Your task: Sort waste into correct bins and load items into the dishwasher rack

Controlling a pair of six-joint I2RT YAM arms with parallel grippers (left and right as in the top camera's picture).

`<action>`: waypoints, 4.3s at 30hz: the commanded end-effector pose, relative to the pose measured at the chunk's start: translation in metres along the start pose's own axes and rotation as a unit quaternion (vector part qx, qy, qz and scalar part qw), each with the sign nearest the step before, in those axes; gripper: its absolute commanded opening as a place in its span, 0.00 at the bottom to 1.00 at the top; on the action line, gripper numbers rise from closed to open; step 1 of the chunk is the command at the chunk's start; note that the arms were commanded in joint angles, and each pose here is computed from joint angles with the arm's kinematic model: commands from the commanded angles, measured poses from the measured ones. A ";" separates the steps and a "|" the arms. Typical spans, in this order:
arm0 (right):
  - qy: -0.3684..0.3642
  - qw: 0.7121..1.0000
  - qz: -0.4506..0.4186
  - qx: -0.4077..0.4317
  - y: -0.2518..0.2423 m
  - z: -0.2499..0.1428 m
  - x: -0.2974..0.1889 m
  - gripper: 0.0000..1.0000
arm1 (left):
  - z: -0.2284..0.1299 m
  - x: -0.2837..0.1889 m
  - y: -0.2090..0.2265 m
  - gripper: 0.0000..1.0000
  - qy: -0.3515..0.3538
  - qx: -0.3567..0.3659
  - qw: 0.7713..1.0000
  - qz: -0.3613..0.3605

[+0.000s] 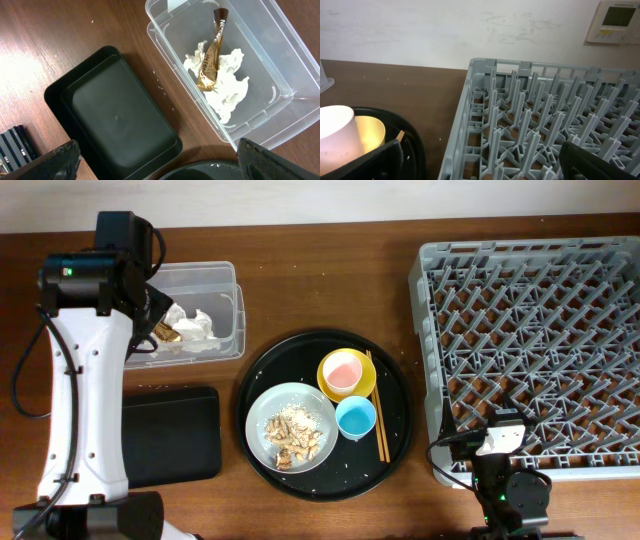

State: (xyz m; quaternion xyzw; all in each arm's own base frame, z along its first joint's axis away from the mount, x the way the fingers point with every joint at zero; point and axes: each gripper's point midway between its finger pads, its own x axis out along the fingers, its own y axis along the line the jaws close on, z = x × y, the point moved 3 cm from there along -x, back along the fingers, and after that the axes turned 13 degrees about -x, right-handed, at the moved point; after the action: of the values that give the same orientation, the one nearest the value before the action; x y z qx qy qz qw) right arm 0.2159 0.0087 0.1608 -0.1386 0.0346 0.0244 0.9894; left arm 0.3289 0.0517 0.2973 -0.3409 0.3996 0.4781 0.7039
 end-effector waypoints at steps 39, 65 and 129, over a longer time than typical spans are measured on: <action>0.297 0.903 0.304 0.069 0.072 0.170 0.011 0.98 | 0.005 -0.006 0.003 0.99 -0.011 -0.007 1.000 -0.004; 0.548 0.765 0.328 -0.079 0.238 0.041 0.015 0.77 | 0.005 -0.006 0.003 0.99 -0.011 -0.007 1.000 -0.004; 0.396 0.831 0.361 0.150 0.006 0.159 0.116 0.04 | 0.005 -0.006 0.003 0.99 -0.011 -0.007 1.000 -0.004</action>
State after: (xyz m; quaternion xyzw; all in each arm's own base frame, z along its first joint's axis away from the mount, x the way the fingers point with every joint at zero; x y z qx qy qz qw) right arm 0.3341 0.0774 0.2820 -0.0225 0.5372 0.2224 0.8133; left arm 0.3283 0.0521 0.2972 -0.3392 0.4000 0.4796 0.7036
